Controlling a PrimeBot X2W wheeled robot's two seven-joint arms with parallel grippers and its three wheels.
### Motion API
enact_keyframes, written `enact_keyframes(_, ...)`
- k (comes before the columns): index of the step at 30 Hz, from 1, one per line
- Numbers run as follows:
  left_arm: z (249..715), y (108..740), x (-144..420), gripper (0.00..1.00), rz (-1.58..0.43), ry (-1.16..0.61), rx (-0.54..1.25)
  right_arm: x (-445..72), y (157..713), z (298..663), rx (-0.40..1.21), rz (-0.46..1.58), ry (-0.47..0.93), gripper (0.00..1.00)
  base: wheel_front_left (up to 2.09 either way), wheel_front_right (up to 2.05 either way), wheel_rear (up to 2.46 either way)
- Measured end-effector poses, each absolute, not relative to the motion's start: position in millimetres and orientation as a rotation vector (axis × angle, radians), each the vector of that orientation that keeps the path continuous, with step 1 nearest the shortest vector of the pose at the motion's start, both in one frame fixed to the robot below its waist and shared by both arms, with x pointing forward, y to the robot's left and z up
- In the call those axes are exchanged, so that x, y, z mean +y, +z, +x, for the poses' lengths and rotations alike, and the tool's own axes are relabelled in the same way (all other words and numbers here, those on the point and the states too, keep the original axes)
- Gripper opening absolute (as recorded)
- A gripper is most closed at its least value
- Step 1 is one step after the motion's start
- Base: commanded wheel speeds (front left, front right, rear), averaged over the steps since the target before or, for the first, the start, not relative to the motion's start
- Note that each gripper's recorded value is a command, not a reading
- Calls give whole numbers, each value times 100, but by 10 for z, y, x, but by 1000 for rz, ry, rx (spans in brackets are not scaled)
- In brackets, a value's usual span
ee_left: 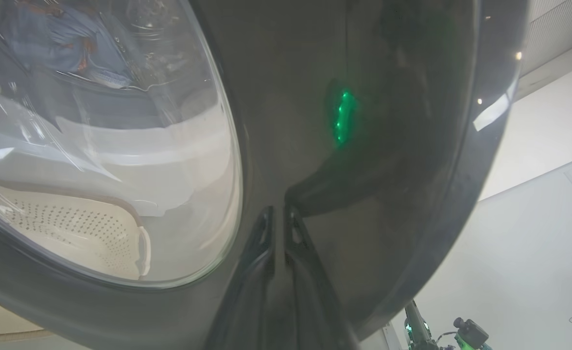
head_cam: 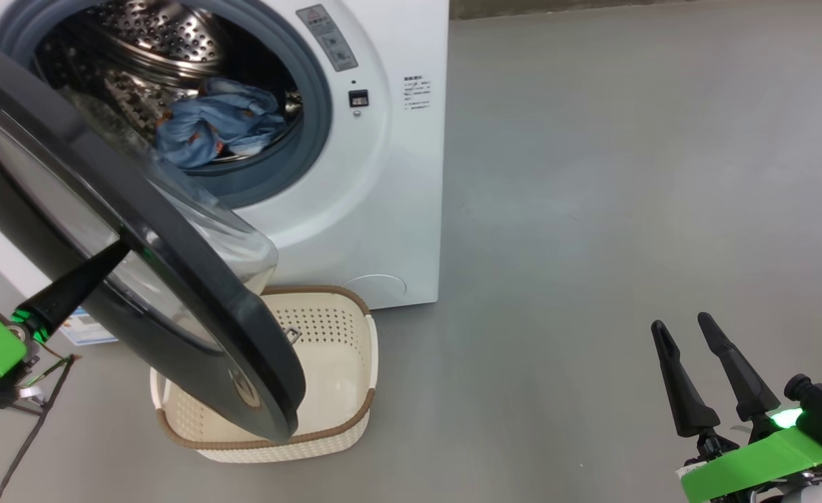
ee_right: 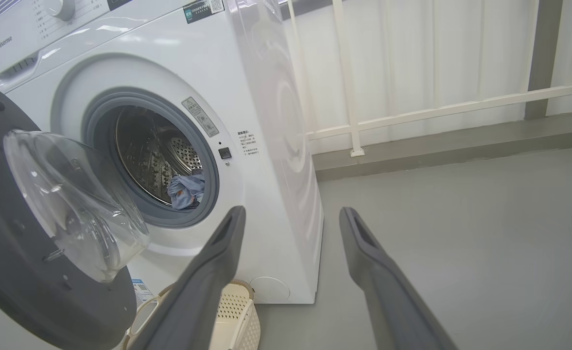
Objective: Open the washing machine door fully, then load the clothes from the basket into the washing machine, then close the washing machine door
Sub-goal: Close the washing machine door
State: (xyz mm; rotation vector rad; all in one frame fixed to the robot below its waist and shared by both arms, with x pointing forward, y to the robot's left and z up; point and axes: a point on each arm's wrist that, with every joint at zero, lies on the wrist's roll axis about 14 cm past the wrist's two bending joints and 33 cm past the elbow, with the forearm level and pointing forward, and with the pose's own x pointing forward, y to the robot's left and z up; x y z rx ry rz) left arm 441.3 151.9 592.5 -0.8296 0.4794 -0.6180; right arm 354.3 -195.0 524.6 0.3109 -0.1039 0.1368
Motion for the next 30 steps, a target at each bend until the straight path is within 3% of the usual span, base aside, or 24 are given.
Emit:
enact_keyframes(20,4188,5657,2163,0,-928,-372,351,-1660,5253,3698,-94,316,227,100,0,0,0)
enact_keyframes(24,4129,5557,2268,17,-941,-313,326,-1634,5259,3710,-95,316,235,100,0,0,0)
enact_keyframes(26,4102,5518,2319,15,-946,-286,312,-1625,5264,3713,-96,316,238,100,0,0,0)
enact_keyframes(30,4058,5461,2411,19,-948,-235,280,-1607,5266,3717,-96,316,245,100,0,0,0)
